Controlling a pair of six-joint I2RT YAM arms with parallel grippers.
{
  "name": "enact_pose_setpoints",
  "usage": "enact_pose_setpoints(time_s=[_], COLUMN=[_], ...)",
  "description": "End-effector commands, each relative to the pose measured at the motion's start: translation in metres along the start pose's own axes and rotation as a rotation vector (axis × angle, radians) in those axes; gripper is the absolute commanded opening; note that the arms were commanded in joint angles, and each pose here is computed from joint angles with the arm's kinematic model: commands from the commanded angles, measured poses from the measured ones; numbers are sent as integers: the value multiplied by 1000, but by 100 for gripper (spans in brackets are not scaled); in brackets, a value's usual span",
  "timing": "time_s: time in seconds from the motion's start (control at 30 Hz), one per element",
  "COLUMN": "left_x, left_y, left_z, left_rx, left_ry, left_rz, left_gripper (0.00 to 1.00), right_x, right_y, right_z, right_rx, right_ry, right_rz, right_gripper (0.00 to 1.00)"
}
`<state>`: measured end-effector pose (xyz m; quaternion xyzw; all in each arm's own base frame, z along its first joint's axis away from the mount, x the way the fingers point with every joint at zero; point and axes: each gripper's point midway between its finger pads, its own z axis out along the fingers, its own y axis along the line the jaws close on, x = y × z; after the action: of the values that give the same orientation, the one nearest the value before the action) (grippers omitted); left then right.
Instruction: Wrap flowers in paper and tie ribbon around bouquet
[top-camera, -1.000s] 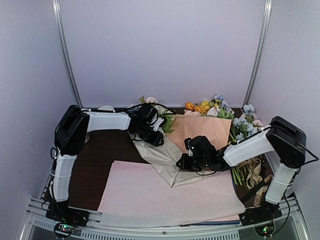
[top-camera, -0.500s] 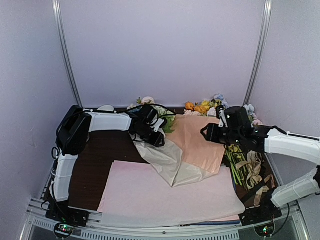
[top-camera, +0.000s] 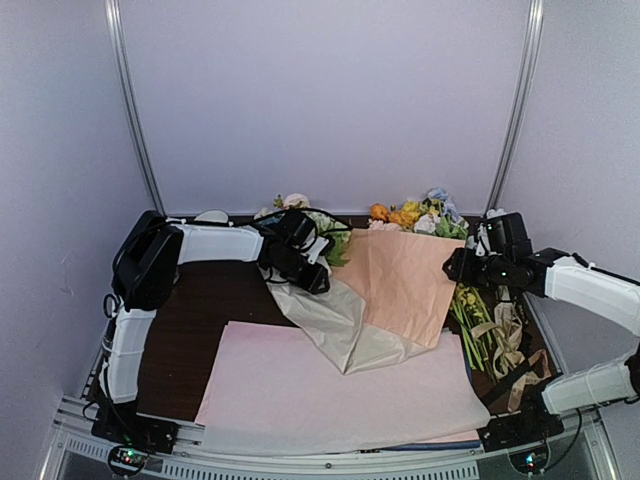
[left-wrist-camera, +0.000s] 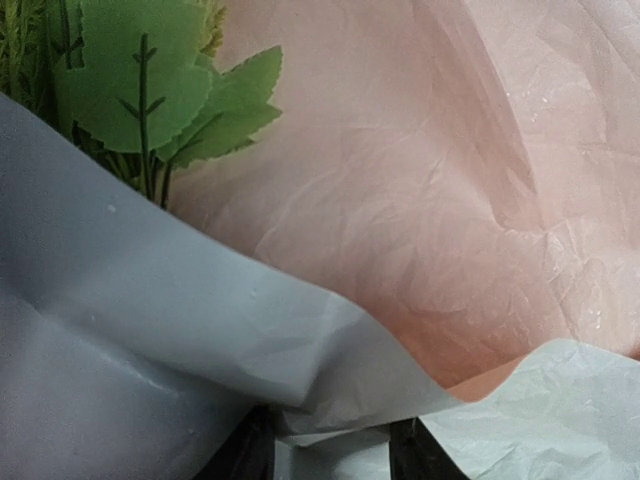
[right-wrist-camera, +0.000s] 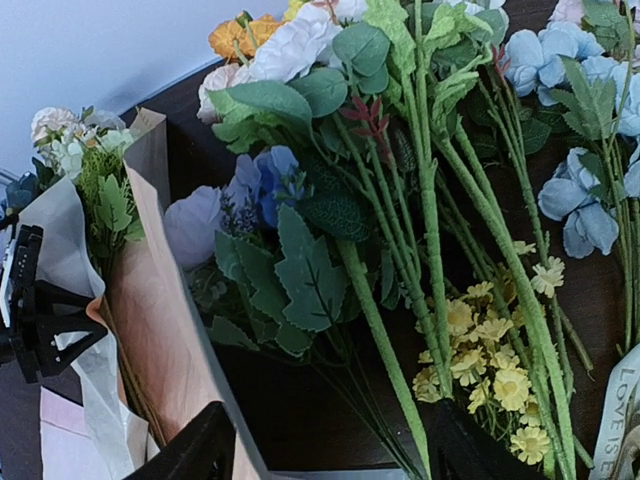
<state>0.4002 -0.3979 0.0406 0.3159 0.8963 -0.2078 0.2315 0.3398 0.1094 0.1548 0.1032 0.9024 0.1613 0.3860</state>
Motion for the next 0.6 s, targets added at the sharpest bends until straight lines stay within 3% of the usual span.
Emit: enact_pose_setpoints(time_s=[0.0, 0.1, 0.2, 0.27, 0.4, 0.57], left_x=[10, 12, 14, 15, 18, 19], left_y=[2, 2, 5, 6, 8, 9], left_z=[14, 14, 15, 15, 18, 21], left_rx=[15, 11, -4, -6, -18, -16], left_ry=[31, 33, 38, 40, 49, 51], left_rz=[-15, -11, -12, -12, -11, -8], left_gripper=[43, 43, 43, 43, 43, 44], right_x=[2, 3, 3, -2, -13, 9], right_y=[3, 21, 43, 63, 118, 225], right_z=[-1, 2, 8, 6, -6, -21], right_rx=[-28, -133, -235, -320, -483, -740], right_ry=[11, 8, 51, 54, 15, 93], right_rz=[-13, -15, -27, -28, -81, -225], right_gripper=[66, 54, 16, 0, 0, 0])
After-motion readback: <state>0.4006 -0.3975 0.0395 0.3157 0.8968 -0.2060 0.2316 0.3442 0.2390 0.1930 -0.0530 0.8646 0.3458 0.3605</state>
